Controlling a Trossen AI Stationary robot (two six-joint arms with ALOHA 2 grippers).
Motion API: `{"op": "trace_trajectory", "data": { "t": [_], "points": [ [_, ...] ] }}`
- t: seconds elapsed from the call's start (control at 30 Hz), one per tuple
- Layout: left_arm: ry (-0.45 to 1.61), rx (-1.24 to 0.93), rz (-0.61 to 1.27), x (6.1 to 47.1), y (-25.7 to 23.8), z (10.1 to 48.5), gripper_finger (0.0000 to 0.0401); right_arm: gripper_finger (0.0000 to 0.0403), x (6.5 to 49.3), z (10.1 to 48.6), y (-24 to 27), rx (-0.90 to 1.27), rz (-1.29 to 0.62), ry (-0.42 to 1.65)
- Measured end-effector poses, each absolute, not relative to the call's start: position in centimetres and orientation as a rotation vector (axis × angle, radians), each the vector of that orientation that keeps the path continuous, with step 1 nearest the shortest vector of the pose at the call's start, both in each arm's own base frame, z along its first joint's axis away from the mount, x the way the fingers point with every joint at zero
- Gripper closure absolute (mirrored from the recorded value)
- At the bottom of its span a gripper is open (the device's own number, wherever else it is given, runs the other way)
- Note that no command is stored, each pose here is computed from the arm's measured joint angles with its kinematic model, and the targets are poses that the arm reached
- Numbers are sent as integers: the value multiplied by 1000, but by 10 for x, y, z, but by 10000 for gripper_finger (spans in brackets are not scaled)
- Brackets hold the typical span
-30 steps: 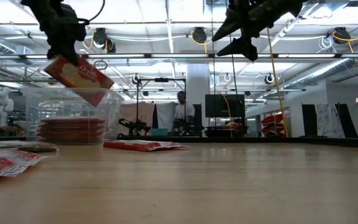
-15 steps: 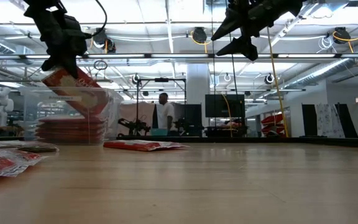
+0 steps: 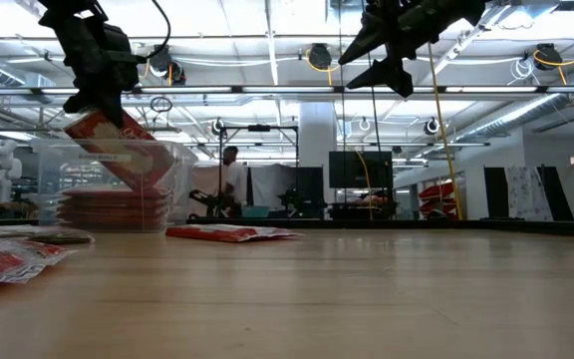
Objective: Sort popcorn bags into baskets
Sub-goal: Put the popcorn pack into the transparent bin
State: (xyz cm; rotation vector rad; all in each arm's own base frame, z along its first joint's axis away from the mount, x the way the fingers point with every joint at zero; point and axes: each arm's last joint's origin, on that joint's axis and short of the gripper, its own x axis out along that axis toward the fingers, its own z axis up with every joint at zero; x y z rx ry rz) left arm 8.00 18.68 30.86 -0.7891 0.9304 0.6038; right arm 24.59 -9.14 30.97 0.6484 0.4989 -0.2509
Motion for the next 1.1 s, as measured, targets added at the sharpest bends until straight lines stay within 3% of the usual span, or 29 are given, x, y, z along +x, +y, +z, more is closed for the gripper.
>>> {"op": "trace_trajectory", "data": {
  "t": [0.2,0.63,1.1],
  "points": [
    [933,-794,615,80,187,308,329,195,246,310,-91,644,-250,499],
    [990,-752,688,88,185,308,233,195,246,310,-92,633,-250,500],
    [1042,-748,937,105,184,305,226,195,246,310,-91,636,-250,500]
  ]
}}
